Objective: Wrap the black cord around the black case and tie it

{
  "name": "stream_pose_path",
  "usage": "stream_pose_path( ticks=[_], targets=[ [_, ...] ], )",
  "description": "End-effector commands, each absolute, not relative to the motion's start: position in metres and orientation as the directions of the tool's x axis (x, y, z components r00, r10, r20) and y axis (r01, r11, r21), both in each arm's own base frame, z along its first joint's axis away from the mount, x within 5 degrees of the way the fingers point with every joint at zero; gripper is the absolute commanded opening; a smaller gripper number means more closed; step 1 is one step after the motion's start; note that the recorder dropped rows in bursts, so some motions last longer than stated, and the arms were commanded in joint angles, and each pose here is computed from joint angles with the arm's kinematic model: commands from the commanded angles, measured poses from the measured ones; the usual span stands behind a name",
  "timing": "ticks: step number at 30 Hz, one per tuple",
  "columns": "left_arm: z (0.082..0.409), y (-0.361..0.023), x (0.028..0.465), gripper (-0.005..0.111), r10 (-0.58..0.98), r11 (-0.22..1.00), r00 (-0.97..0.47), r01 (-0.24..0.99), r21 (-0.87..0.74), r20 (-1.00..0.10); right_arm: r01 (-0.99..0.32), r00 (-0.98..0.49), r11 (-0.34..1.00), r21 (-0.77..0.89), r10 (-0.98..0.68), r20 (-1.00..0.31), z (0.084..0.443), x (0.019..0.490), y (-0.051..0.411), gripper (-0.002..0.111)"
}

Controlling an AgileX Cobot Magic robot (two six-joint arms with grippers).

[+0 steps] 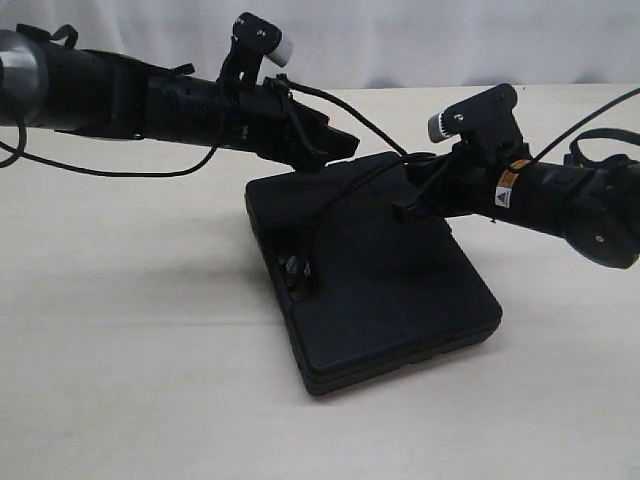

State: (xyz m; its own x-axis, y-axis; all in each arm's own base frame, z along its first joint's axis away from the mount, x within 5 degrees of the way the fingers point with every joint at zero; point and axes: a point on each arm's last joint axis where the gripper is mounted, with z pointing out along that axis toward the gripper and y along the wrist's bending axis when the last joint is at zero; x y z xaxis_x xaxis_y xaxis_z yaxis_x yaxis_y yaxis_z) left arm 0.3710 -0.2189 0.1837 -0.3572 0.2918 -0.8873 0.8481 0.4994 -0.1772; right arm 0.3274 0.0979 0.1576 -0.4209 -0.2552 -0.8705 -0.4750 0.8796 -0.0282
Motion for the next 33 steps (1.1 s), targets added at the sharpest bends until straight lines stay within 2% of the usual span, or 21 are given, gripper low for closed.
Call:
stream_pose_path(
  ticks=[1,3,7,12,15,22,30,31,33],
  targets=[
    [0.182,-0.219,0.376,0.056,0.262,0.526,-0.391,0.824,-0.210,-0.882,-0.583,-0.344,0.812,-0.021,-0.270,-0.899,0.164,0.323,0.109,0.004],
    [0.183,-0.218,0.378,0.056,0.274,0.536,-0.379,0.823,-0.187,-0.884,-0.629,-0.321,0.777,-0.024,-0.288,-0.902,0.165,0.321,0.113,0.004],
    [0.182,-0.217,0.379,0.056,0.276,0.543,-0.379,0.820,-0.182,-0.883,-0.634,-0.318,0.773,-0.016,-0.280,-0.906,0.165,0.321,0.113,0.004],
    [0.191,-0.226,0.367,0.056,0.223,0.391,-0.354,0.886,-0.249,-0.908,-0.632,-0.317,0.774,-0.016,-0.277,-0.907,0.166,0.321,0.113,0.004],
    [0.193,-0.227,0.364,0.056,0.222,0.355,-0.327,0.905,-0.237,-0.919,-0.643,-0.311,0.765,-0.025,-0.292,-0.905,0.165,0.320,0.114,0.004],
    [0.185,-0.221,0.374,0.056,0.271,0.473,-0.341,0.862,-0.183,-0.900,-0.706,-0.286,0.708,-0.023,-0.314,-0.905,0.166,0.316,0.119,0.004],
    [0.185,-0.221,0.374,0.056,0.271,0.473,-0.340,0.862,-0.184,-0.900,-0.757,-0.254,0.653,-0.023,-0.326,-0.910,0.167,0.312,0.124,0.004],
    [0.185,-0.221,0.374,0.055,0.271,0.473,-0.340,0.862,-0.184,-0.900,-0.756,-0.256,0.654,-0.021,-0.325,-0.910,0.167,0.312,0.124,0.004],
    [0.186,-0.222,0.373,0.045,0.268,0.466,-0.339,0.865,-0.187,-0.902,-0.756,-0.256,0.654,-0.021,-0.325,-0.910,0.167,0.312,0.124,0.004]
  ],
)
